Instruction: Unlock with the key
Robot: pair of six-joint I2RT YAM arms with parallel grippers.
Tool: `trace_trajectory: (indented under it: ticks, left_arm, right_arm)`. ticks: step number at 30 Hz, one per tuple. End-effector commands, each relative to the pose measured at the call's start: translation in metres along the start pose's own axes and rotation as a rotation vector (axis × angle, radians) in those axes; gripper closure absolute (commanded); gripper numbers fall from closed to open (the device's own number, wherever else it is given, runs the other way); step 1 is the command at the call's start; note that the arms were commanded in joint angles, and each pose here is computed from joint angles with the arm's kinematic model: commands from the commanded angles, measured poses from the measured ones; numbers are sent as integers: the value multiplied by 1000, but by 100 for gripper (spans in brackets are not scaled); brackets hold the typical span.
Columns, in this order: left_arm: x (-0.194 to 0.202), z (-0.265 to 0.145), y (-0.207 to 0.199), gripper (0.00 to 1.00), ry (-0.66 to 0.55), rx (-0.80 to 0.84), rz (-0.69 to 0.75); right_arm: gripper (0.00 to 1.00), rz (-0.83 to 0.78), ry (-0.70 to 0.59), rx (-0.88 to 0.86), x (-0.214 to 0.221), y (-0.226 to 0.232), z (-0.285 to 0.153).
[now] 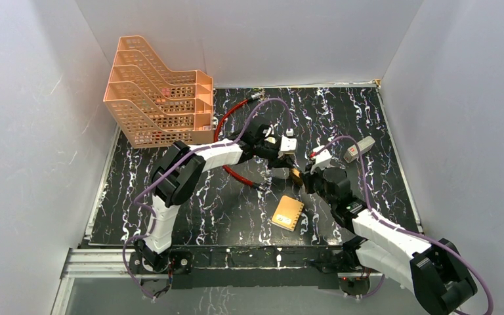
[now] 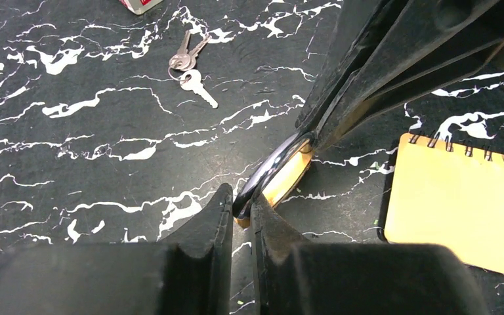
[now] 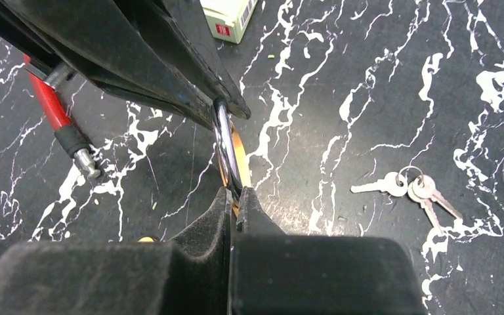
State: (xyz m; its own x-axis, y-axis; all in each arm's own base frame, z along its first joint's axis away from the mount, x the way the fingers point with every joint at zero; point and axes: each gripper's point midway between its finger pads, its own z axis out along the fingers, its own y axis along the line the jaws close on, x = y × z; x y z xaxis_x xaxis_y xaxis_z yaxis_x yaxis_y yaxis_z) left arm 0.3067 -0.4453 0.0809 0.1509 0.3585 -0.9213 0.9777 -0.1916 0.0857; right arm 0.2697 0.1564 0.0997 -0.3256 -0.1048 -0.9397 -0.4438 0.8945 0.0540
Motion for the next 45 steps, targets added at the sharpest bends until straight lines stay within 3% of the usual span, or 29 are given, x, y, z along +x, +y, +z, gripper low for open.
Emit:
trace_trajectory:
  ticks: [1,9,12,15,20,26,35,45]
  left_arm:
    - [-35,-8,0,97,-44,-2,110]
    - [-38,-15,-1,100,-27,-59,125]
    - [-37,-24,7,100,-6,-144,126]
    - [-33,-37,20,100,41,-264,103]
    - [-22,-62,33,100,120,-447,5]
    - [-11,-97,38,100,198,-659,-159]
    - [2,-102,2,100,260,-646,-275]
    - [2,-96,-11,73,244,-593,-319]
  right_arm:
    - [100,14,-183,-29,-51,8,0]
    - [97,28,-182,-25,-54,8,-1]
    - [67,49,-181,-28,-61,10,-2]
    - [48,69,-195,-19,-74,9,-6]
    - [34,117,-208,-15,-95,10,-16]
    - [32,166,-250,7,-114,7,-29]
    - [32,172,-236,75,-110,-6,-34]
    - [32,159,-226,76,-108,-7,-43]
